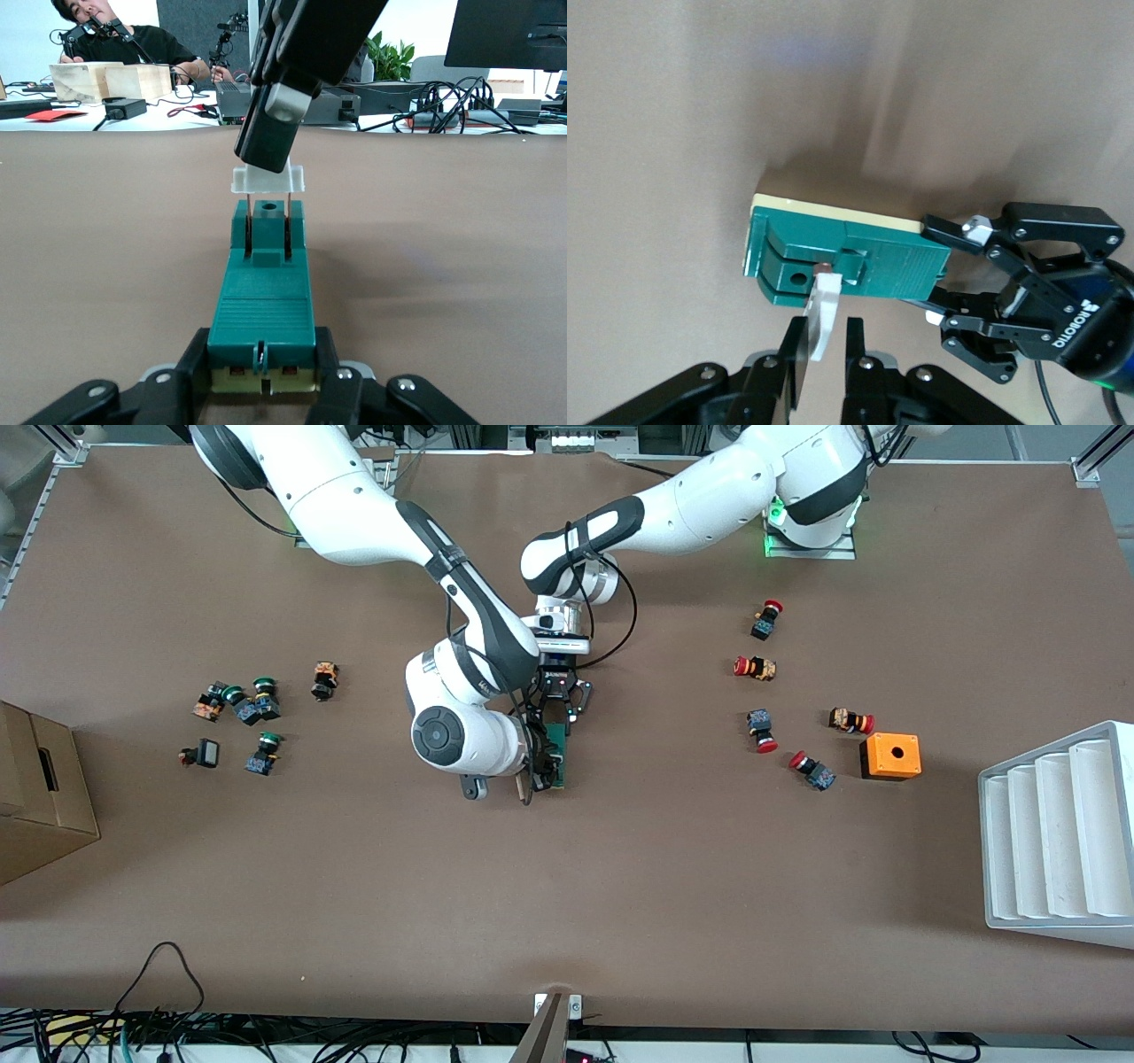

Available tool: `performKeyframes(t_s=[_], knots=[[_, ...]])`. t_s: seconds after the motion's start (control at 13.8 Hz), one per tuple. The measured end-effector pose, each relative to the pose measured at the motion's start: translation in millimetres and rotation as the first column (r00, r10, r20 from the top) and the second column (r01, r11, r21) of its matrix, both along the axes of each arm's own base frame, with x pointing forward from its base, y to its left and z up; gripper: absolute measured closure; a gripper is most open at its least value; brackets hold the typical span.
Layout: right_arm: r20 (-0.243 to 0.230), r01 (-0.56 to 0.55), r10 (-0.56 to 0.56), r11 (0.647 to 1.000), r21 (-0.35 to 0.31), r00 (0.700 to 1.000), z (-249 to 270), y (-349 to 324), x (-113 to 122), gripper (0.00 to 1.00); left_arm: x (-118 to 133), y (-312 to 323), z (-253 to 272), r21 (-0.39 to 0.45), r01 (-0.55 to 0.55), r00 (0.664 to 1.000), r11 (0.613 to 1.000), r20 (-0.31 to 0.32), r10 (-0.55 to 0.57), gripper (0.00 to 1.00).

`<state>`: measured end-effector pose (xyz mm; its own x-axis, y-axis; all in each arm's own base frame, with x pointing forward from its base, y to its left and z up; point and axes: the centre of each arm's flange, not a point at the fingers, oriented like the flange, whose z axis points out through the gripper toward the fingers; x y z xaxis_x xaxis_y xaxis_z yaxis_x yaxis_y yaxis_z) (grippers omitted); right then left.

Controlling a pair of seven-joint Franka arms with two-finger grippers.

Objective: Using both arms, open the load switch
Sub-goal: 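Press the white lever down onto the switch body with the right gripper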

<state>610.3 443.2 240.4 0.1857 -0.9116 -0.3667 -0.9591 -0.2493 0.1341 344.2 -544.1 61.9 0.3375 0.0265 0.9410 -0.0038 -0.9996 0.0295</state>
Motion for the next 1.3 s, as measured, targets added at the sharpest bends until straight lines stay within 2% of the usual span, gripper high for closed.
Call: performKeyframes(t_s=[1.3], knots=[[-0.01,-0.041,0.041,0.999,-0.027,0.999,0.2,4.7,-20.4,0.77,0.0,0.0,0.0,0.0,0.0,1.0,1.0,0.0,0.0,0.5]])
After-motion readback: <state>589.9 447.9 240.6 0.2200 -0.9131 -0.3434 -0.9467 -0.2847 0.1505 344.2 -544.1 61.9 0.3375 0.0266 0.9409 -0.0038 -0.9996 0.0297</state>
